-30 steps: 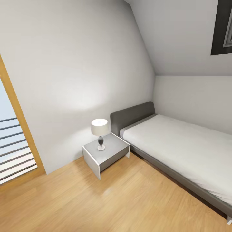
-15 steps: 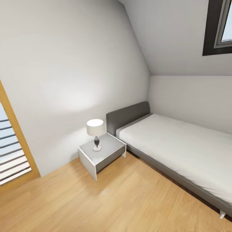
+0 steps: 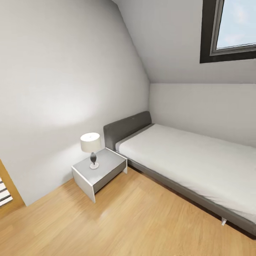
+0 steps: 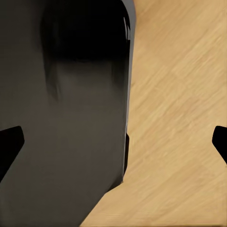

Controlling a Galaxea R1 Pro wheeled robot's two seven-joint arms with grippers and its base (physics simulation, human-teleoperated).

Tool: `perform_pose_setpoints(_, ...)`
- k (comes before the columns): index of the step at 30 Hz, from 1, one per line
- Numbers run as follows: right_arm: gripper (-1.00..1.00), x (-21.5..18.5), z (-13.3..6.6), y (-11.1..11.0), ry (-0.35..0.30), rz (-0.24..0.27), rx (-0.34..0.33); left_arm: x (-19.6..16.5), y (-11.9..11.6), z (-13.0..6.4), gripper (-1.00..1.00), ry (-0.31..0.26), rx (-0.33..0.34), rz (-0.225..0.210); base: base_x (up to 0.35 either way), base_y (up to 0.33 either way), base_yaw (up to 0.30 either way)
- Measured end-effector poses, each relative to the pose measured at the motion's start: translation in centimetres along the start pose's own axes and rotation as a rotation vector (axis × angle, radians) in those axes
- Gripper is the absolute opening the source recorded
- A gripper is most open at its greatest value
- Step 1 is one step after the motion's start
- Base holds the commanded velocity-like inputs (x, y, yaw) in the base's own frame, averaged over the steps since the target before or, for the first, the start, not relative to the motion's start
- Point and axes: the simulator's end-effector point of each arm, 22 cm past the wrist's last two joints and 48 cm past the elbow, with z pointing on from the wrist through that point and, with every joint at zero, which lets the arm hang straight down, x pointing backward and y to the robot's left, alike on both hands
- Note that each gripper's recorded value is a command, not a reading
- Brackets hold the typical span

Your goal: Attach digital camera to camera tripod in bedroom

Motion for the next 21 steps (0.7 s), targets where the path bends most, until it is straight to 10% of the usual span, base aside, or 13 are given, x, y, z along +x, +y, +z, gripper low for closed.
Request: perform_pose_setpoints(21, 1.0, 0.0, 0.0, 0.0, 0.0, -0.01, 0.0, 0.0, 0.0, 0.0, 1.0, 0.0, 0.0, 0.0, 0.0, 0.0, -0.278)
